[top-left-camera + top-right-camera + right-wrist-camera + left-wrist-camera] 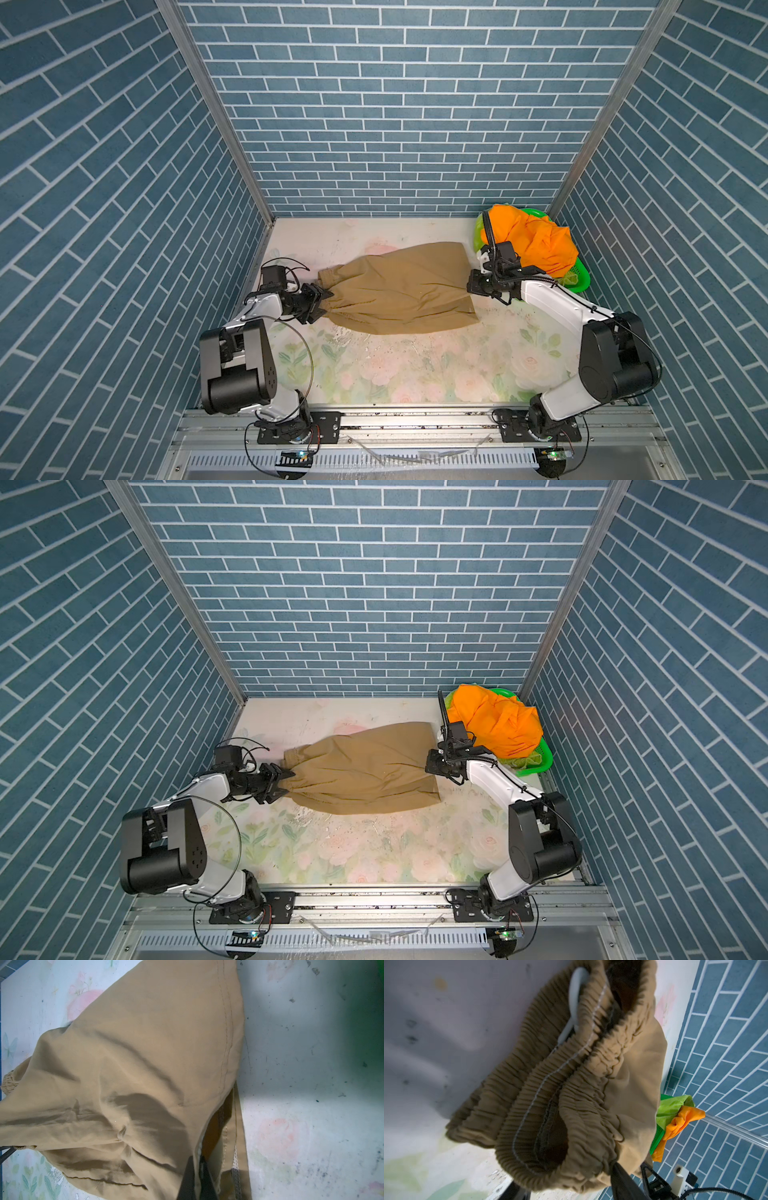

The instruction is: Fold and stack the shorts

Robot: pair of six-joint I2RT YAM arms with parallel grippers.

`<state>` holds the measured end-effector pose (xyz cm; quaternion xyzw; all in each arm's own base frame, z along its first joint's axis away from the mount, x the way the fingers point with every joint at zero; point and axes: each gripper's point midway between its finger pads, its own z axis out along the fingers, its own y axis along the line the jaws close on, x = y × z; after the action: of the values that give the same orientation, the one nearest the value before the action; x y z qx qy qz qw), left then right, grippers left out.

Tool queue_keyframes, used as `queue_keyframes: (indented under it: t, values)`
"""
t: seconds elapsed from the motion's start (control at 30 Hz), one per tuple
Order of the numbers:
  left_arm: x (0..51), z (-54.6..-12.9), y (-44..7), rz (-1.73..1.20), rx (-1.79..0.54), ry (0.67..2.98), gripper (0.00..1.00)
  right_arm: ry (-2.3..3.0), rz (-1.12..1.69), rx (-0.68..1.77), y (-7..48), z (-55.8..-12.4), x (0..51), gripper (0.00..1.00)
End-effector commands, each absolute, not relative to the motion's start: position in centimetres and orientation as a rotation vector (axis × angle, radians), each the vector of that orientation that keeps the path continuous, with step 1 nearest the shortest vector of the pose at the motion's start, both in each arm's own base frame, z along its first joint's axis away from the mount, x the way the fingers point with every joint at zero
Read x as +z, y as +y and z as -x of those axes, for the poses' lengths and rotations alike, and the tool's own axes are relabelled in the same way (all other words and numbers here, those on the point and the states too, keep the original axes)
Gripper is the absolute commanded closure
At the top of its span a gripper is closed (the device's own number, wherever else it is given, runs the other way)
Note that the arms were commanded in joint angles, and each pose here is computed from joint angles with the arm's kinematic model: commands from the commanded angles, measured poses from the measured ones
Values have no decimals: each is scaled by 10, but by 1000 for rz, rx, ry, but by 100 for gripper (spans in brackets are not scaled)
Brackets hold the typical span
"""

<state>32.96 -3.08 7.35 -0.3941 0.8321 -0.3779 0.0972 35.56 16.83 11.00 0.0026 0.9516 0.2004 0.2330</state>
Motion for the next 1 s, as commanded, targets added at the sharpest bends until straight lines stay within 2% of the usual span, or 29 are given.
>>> queue_keyframes:
  t: [0.0, 0.07, 0.13, 0.37, 0.53, 0.67, 0.97]
  values:
    - [72, -334, -22, 1136, -1081, 2462, 48, 2592, 0, 562, 170, -354, 118, 100]
    - [71, -333, -21, 1124, -1071, 2472, 53, 2591, 1, 562, 170, -355, 117, 100]
    - [68, -332, -20, 1121, -1069, 2479, 61, 2588, 1, 563, 171, -356, 118, 100]
    - [87, -341, -18, 1034, -1065, 2459, 100, 2575, 4, 564, 171, -358, 128, 100]
    - [126, -351, 1, 907, -906, 2472, 100, 2514, 15, 583, 172, -357, 162, 100]
    - [130, -350, 15, 939, -907, 2441, 100, 2497, 32, 568, 169, -343, 172, 100]
    - [73, -319, 4, 1047, -986, 2476, 100, 2646, 32, 537, 175, -290, 98, 100]
